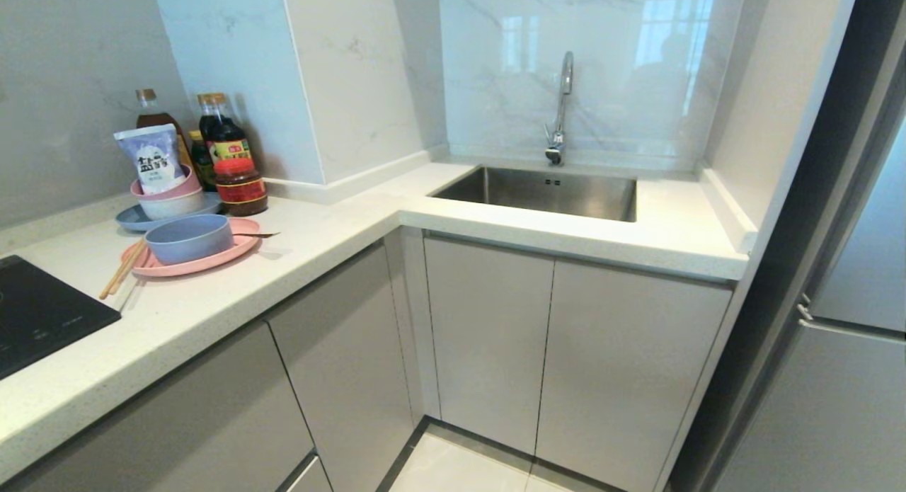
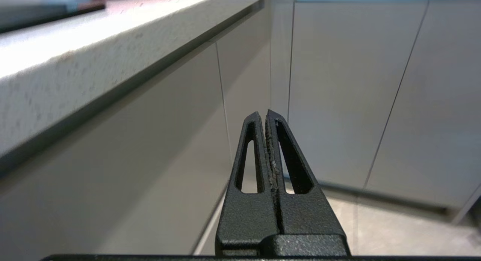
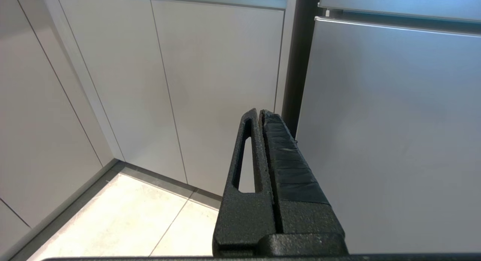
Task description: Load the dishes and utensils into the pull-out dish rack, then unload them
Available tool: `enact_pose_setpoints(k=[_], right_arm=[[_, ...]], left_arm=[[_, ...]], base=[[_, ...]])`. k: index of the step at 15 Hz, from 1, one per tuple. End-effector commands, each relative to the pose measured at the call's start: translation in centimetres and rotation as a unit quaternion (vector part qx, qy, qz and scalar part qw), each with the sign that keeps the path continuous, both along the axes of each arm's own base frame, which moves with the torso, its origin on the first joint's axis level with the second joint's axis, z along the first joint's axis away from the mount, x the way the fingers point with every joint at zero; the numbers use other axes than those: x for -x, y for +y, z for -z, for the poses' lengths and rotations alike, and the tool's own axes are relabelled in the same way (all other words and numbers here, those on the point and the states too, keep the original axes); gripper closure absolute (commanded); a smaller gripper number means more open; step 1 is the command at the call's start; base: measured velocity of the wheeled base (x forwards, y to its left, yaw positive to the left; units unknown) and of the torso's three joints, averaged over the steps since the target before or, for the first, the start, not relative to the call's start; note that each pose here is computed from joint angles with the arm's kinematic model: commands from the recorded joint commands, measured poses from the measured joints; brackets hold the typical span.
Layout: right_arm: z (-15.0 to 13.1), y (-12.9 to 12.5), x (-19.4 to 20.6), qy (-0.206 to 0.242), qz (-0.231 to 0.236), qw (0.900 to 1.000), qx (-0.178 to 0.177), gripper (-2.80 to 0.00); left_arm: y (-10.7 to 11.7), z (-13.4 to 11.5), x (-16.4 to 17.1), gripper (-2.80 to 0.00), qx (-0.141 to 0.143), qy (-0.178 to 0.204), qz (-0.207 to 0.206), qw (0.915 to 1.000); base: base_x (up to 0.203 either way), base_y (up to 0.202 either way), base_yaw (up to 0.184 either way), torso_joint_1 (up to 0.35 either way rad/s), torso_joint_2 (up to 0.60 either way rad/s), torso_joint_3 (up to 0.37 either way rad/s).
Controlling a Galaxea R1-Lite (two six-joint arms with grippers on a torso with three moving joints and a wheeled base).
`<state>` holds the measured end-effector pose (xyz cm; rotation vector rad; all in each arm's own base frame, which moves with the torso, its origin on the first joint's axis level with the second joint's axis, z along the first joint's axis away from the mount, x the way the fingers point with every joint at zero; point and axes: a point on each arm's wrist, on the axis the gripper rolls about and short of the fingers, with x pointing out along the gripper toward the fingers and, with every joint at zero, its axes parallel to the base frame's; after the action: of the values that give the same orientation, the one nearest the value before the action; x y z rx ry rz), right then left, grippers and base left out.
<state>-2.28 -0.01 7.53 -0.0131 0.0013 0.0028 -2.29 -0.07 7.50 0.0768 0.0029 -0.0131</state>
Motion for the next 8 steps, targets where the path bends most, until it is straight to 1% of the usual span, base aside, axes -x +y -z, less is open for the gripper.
enact_pose_setpoints(k=[1, 2, 8], right_arm=[[0.0, 0.0, 0.0, 0.0, 0.0, 1.0, 0.0, 0.0], [0.0, 0.0, 0.0, 0.0, 0.0, 1.0, 0.0, 0.0], [0.0, 0.0, 0.0, 0.0, 0.0, 1.0, 0.0, 0.0]], left_arm=[[0.02, -0.03, -0.01, 0.0, 0.026, -0.001, -0.005, 0.9996], [0.04, -0.07, -0.01, 0.0, 0.036, -0.002, -0.01, 0.9993], [0.04, -0.06, -0.01, 0.0, 0.036, -0.002, -0.01, 0.9993]], base=[[0.0, 0.0, 0.0, 0.0, 0.0, 0.0], [0.0, 0.0, 0.0, 0.0, 0.0, 0.0], [0.0, 0.0, 0.0, 0.0, 0.0, 0.0]])
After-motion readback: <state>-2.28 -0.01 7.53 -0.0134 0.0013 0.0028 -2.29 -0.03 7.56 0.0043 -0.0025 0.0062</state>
